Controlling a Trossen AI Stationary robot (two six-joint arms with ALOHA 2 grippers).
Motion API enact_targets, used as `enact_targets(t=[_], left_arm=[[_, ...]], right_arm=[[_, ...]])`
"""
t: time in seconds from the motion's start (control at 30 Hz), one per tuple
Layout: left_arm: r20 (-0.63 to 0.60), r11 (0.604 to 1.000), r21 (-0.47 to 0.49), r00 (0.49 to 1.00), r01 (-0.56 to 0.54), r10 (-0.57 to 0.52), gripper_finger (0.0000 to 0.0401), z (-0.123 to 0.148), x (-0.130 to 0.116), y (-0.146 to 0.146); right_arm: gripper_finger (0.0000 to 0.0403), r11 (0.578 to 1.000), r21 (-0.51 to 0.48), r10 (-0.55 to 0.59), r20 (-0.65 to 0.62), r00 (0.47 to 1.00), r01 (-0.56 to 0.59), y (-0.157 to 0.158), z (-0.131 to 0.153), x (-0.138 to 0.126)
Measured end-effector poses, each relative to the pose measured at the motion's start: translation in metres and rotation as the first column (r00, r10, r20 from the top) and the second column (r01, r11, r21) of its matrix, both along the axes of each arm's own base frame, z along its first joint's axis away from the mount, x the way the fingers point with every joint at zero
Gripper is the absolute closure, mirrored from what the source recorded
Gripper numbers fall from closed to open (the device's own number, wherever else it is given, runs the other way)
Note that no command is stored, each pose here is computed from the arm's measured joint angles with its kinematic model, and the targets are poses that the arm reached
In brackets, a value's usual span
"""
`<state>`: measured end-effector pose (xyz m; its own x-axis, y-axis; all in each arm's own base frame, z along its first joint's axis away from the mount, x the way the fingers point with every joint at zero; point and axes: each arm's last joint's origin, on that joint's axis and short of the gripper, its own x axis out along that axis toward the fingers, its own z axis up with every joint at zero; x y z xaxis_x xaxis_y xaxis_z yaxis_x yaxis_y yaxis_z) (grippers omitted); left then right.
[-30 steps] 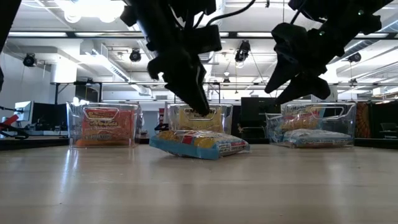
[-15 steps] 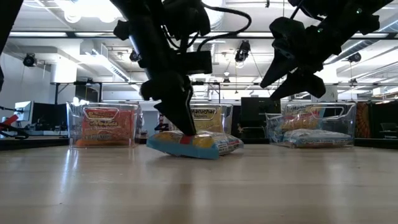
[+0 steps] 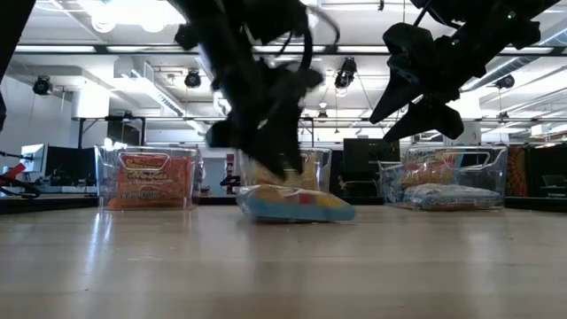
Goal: Sort Maruchan noodles
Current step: Put the blue noodle pack into the right transparent bin
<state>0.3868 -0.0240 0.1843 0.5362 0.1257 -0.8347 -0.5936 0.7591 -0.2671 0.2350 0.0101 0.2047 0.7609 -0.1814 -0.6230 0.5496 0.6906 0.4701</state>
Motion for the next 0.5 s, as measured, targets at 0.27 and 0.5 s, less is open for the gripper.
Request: enact_targets(t=[0.27,0.5], left_arm=[[-0.021,0.999,0.024,0.999,0.031,-0.030,0.0275,0.023,-0.008,0.001],[-0.114,0.998,-0.017,0.992,-0.064,0.062,0.0275,0.004,-0.026,0.002]], right_arm=[[0.0197,1.000,0.012,-0.009,0.003,1.000,0.009,0.000,0.000,0.000],[0.0197,1.000,0.017,-0.014,0.004,1.000,0.014,0.000,0.000,0.000]])
